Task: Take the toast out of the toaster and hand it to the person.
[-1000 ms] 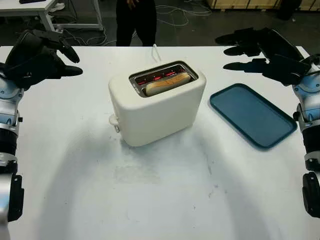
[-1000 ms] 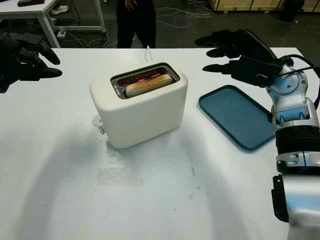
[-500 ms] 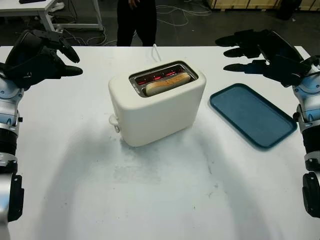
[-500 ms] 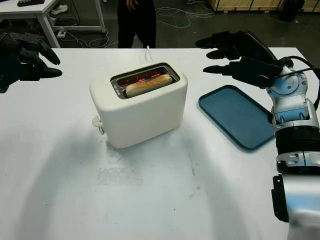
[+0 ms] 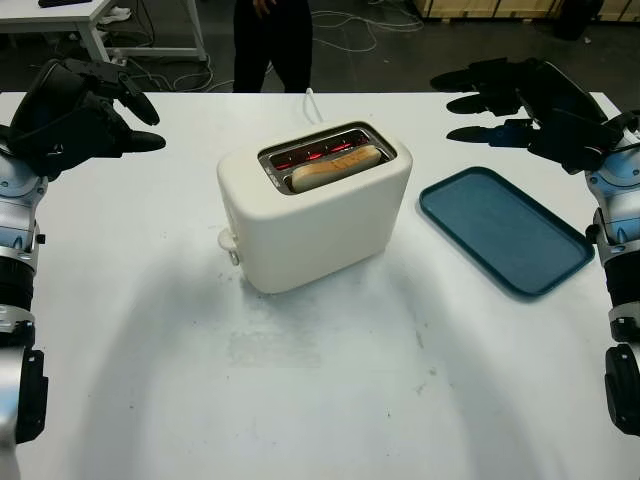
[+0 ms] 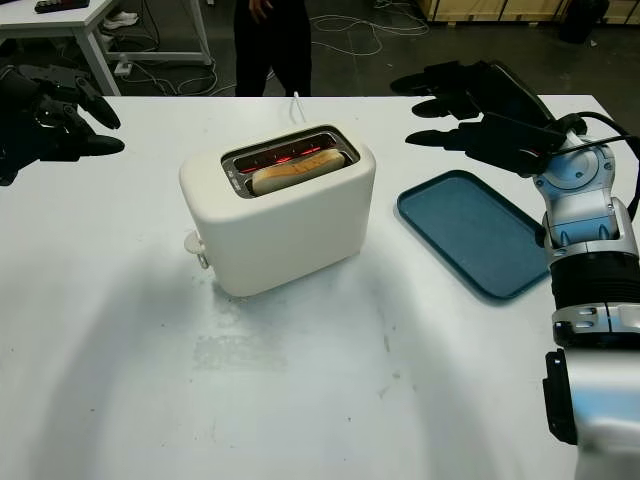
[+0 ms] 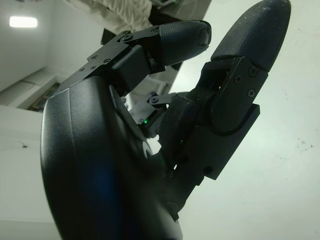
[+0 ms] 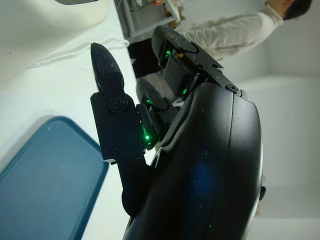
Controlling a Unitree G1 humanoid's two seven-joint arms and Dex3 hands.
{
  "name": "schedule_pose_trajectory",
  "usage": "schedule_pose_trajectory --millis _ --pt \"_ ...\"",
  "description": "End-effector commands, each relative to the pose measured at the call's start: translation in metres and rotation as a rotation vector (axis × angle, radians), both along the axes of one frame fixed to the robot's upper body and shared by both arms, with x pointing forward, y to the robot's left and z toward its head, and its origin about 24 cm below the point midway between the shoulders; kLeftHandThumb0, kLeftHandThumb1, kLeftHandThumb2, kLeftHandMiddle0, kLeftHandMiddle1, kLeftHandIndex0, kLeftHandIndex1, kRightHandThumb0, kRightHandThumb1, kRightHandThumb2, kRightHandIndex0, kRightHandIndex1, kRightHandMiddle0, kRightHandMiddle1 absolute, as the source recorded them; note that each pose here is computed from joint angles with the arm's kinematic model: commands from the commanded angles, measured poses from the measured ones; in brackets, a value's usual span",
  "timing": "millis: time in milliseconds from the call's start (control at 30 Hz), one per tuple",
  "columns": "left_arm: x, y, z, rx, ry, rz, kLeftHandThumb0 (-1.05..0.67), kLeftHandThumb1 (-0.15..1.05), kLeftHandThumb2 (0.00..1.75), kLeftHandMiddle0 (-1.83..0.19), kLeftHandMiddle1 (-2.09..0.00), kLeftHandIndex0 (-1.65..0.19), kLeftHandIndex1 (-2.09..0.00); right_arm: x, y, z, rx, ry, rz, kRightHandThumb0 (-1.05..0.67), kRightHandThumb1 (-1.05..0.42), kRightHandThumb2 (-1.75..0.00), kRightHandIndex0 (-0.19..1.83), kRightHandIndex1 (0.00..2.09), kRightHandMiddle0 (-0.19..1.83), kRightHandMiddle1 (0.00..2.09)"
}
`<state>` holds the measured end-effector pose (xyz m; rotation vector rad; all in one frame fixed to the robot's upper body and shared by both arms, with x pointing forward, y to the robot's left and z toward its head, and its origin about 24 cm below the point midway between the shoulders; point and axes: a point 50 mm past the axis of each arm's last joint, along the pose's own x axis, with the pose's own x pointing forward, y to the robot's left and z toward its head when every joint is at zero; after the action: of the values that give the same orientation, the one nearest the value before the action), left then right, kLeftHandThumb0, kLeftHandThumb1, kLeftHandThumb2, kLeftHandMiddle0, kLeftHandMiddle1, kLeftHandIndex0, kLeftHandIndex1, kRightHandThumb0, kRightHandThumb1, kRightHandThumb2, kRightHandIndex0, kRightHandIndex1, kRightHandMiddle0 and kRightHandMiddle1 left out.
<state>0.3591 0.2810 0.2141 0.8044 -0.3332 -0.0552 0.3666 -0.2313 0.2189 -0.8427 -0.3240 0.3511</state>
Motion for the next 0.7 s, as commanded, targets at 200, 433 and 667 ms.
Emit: schedule_pose_trajectory --millis 200,433,667 --pt "-0.0006 0.0016 0.0024 0.013 -0.002 0.01 -1.05 0.72 0.0 -1.05 -1.02 -0.93 -1.05 -0.0015 -0.0001 0.0041 -0.018 -0.024 0.002 -0.39 -0.88 0.0 0.79 0.01 0.69 0.01" --pt "-0.0004 0.0009 0.0033 0.017 -0.001 0.012 -1.05 0.71 0.0 -1.04 -1.02 -0.93 -1.03 -0.0013 -0.0004 0.0046 -0.017 -0.016 -0.003 -0.39 -0.88 0.0 0.78 0.0 0.69 0.0" --pt "-0.0004 0.0006 0.0033 0.013 0.003 0.012 -1.05 0.71 0.01 -1.05 -1.01 -0.93 -1.02 -0.0016 0.0004 0.0045 -0.018 -0.032 0.007 -0.38 -0.87 0.0 0.8 0.01 0.7 0.01"
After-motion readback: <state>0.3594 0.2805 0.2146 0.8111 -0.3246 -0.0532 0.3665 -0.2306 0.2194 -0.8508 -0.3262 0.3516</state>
